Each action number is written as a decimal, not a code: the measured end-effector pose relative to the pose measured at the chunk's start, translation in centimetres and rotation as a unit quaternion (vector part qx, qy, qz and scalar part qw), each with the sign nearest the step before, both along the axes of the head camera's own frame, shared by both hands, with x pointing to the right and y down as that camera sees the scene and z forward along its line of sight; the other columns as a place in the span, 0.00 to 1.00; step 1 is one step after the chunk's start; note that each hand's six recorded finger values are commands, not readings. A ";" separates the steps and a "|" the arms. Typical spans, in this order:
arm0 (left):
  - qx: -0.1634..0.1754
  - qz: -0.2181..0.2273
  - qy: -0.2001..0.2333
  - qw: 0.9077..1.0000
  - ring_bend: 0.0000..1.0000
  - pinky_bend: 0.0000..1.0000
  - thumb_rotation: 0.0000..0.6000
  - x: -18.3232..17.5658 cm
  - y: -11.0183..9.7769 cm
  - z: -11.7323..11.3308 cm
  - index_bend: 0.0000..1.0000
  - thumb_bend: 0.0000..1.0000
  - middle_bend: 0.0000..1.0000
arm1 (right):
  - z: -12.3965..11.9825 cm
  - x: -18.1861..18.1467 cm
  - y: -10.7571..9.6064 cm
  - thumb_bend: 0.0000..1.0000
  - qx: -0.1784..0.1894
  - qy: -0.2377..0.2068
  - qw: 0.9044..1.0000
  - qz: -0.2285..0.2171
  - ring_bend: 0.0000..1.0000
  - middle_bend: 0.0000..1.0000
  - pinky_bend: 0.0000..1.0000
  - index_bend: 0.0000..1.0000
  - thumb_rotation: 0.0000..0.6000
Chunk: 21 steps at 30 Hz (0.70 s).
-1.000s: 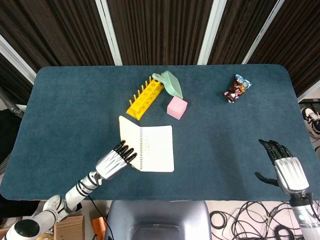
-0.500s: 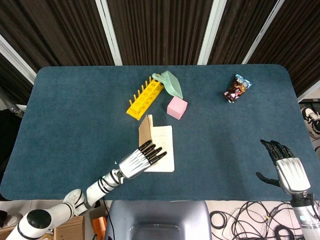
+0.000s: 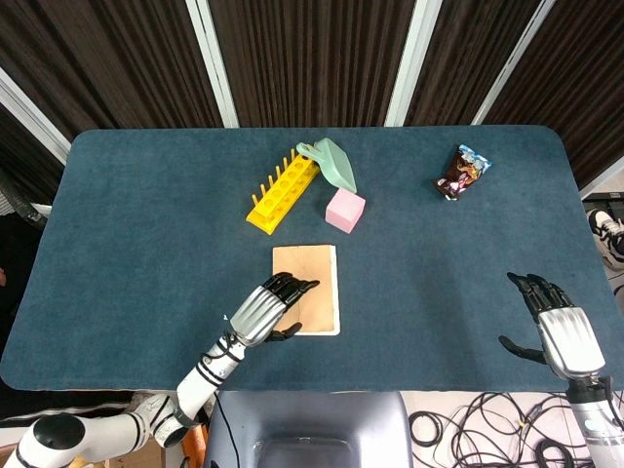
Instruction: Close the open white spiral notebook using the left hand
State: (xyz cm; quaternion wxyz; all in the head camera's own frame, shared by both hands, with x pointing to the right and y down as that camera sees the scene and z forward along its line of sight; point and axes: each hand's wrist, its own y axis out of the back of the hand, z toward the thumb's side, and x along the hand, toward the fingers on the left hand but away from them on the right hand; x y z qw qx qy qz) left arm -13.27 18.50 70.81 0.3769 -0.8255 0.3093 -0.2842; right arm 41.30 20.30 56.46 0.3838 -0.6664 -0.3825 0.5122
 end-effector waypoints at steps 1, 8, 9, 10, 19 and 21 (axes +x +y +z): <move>-0.015 -0.004 -0.022 1.000 0.16 0.13 0.51 -0.4 -0.1 0.6 0.15 0.39 0.25 | 0.0 0.0 0.0 0.03 0.000 0.000 1.000 0.000 0.11 0.17 0.22 0.13 1.00; -0.122 0.010 -0.133 0.983 0.05 0.04 0.29 -1.5 1.3 3.8 0.09 0.51 0.21 | 0.3 -0.1 -0.1 0.03 -0.003 0.000 1.000 0.001 0.11 0.17 0.22 0.13 1.00; -0.131 0.013 -0.143 0.981 0.04 0.03 0.26 -1.6 1.4 4.1 0.09 0.52 0.21 | 0.2 -0.1 -0.1 0.03 -0.002 0.000 1.000 0.001 0.11 0.17 0.22 0.13 1.00; -0.138 0.018 -0.153 0.978 0.04 0.03 0.24 -1.6 1.5 4.4 0.09 0.52 0.21 | 0.2 -0.1 -0.1 0.03 -0.002 0.000 1.000 0.001 0.11 0.17 0.22 0.13 1.00; -0.118 0.008 -0.150 0.982 0.03 0.02 0.22 -1.5 0.6 2.5 0.09 0.49 0.21 | 0.1 0.3 0.0 0.03 -0.001 0.002 1.000 0.007 0.11 0.17 0.22 0.13 1.00; -0.100 -0.006 -0.141 0.985 0.06 0.03 0.23 -2.1 0.0 1.4 0.09 0.44 0.21 | 0.1 0.4 0.0 0.03 -0.002 0.004 1.000 0.008 0.11 0.17 0.22 0.13 1.00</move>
